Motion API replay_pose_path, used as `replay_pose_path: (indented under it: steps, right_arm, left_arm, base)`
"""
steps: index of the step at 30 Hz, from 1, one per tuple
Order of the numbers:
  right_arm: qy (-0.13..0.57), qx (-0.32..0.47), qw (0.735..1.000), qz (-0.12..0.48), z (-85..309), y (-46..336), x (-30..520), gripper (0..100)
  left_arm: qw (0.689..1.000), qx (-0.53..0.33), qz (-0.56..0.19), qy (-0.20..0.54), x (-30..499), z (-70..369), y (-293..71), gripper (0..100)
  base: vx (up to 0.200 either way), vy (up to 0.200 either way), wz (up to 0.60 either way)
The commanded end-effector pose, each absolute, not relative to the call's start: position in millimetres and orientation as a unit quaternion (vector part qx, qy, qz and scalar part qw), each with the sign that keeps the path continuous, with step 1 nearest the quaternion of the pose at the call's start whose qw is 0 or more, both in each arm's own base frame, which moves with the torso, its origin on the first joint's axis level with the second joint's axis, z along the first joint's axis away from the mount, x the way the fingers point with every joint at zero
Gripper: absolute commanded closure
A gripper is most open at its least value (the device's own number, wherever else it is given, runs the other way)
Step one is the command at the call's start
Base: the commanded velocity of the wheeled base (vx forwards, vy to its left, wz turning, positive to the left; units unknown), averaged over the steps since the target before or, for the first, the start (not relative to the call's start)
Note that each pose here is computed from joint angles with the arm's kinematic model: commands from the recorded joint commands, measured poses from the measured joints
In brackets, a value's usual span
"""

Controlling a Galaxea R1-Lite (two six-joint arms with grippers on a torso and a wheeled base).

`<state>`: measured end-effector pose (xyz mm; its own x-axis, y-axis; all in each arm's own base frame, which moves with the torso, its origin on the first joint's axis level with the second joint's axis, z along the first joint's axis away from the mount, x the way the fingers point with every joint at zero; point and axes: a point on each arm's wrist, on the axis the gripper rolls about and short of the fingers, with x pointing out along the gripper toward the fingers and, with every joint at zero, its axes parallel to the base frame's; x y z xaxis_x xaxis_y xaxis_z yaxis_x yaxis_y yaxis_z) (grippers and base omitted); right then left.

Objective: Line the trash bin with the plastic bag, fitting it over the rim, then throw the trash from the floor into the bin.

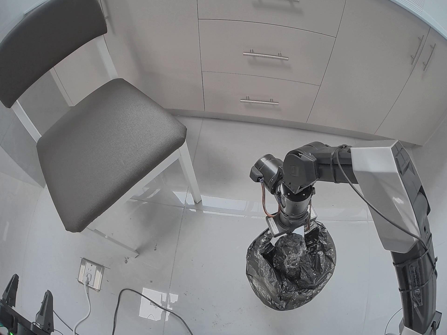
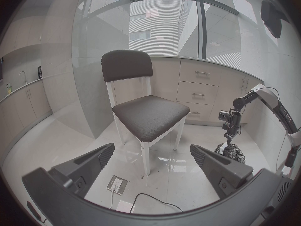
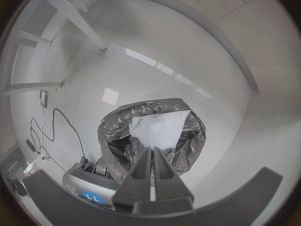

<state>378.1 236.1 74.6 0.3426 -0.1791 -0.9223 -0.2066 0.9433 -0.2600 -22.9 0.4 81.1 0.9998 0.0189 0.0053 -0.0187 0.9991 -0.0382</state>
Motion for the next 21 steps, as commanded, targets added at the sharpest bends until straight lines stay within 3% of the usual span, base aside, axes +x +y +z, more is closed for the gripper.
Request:
replay_pose_path:
  steps: [1,6,7,21]
  right_arm:
    - [0.571,-0.167,0.804,0.01,78,236,377,100]
    - [0.574,-0.169,0.801,0.007,78,235,376,100]
    - [0.574,-0.169,0.801,0.007,78,235,377,0]
    - [0.571,-0.157,0.806,0.014,82,247,368,0]
  left_arm:
    - [1.0,-0.019,0.01,-0.002,-23,76,0,0]
    - [1.0,-0.019,0.01,-0.001,-23,76,0,0]
    - [1.0,-0.02,0.01,-0.002,-23,76,0,0]
    - [1.0,-0.02,0.011,-0.001,-23,76,0,0]
  base:
    - [0.0,0.0,0.0]
    - [0.0,0.0,0.0]
    - [0.0,0.0,0.0]
    - [0.0,0.0,0.0]
